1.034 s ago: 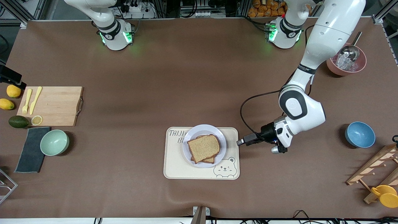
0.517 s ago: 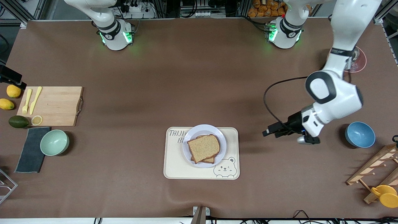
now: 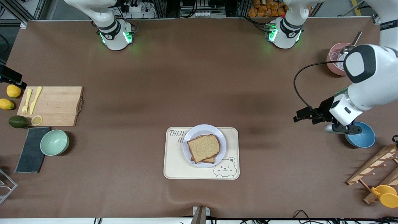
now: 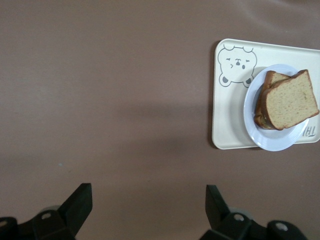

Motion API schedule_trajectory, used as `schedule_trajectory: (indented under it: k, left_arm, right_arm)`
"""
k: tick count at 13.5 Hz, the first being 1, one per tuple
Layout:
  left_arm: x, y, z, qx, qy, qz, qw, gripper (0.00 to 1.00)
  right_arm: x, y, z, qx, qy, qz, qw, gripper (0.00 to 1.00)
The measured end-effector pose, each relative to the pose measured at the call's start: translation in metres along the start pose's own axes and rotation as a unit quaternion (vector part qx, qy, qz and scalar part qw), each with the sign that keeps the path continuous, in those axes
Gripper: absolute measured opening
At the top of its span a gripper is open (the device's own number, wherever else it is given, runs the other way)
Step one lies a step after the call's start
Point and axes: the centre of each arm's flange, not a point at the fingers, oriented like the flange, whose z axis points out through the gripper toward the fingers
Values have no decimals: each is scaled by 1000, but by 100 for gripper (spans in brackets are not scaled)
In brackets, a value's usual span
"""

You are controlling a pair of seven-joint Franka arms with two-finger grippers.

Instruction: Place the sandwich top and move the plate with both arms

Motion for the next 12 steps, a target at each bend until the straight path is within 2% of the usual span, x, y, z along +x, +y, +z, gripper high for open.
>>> schedule_trajectory:
  k: [2,4,12]
  left_arm:
    - [-5,5,-22,37,10,20,999,100]
    - [-16,10,-44,67,4,33,997,100]
    - [-64,42,-124,79,-3,49,996,100]
  right_arm:
    - [0,0,0,0,0,0,1000,100]
    - [0,0,0,0,0,0,1000,100]
    - [0,0,0,0,0,0,1000,100]
